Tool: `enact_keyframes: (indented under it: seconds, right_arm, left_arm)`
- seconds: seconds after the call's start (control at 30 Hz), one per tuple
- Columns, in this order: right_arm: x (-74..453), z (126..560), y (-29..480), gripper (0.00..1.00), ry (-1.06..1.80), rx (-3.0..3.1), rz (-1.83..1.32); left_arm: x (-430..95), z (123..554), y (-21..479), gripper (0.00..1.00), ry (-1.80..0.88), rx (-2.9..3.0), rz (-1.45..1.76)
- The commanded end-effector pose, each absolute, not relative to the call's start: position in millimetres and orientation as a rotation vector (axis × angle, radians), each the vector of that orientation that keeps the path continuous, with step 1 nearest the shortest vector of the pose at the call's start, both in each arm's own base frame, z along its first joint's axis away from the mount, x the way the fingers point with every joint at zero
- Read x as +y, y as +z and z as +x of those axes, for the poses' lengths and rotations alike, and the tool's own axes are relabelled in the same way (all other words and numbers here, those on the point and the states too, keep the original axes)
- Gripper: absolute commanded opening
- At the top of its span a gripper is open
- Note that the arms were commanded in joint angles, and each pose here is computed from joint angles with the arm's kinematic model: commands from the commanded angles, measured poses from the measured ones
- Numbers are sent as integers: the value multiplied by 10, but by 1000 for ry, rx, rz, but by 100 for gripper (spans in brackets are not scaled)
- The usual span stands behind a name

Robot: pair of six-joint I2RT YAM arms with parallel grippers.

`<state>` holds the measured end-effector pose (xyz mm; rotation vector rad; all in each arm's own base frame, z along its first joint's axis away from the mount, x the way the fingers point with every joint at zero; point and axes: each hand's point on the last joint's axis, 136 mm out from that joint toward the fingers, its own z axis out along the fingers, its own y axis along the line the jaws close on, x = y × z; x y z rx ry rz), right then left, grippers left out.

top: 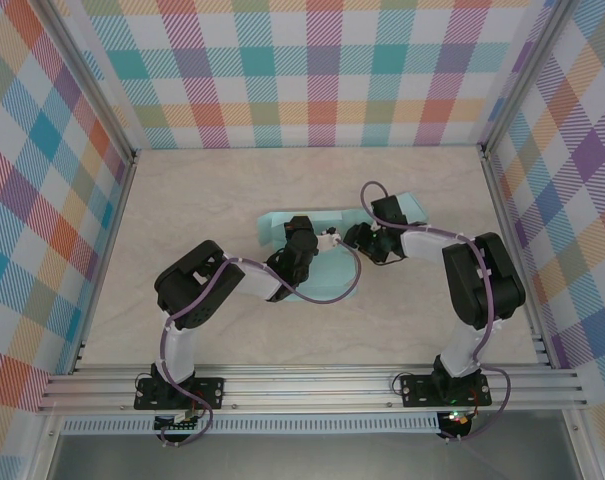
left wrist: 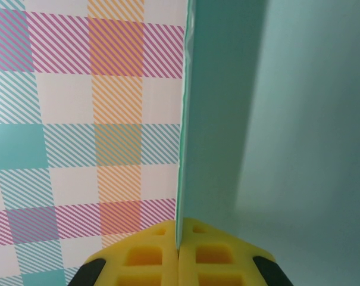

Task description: Fold the paper box

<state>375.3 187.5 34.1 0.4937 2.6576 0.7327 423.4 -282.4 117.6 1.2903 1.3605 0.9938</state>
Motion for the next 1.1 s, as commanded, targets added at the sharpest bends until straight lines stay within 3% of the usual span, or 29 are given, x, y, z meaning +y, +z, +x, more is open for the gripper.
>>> enact_keyframes:
  seconds: [0.0, 0.1, 0.27, 0.37, 0.63, 1.07]
  right_arm:
    - [1813, 3705, 232, 54, 710, 2680, 530]
    - [1942, 3774, 234, 50, 805, 2655, 497]
    - [2131, 3892, 467, 33, 967, 2559, 412]
    - [2177, 3912, 649, 30, 1010, 2507, 371]
    - [2307, 3891, 873, 30, 1084, 2448, 321]
    - [2364, 3813, 637, 28, 1035, 2548, 344]
  left_arm:
    - [-2837, 4210, 1161, 5, 984, 1376, 1285]
    - [-2836, 4211, 1165, 5, 987, 1375, 1287]
    - [-2835, 4212, 1135, 5, 990, 1380, 1299]
    - [-2843, 4210, 1121, 5, 990, 1383, 1299]
    - [-2861, 4240, 1115, 5, 994, 1392, 1289]
    - [-2900, 4221, 1088, 4, 982, 1345, 1303]
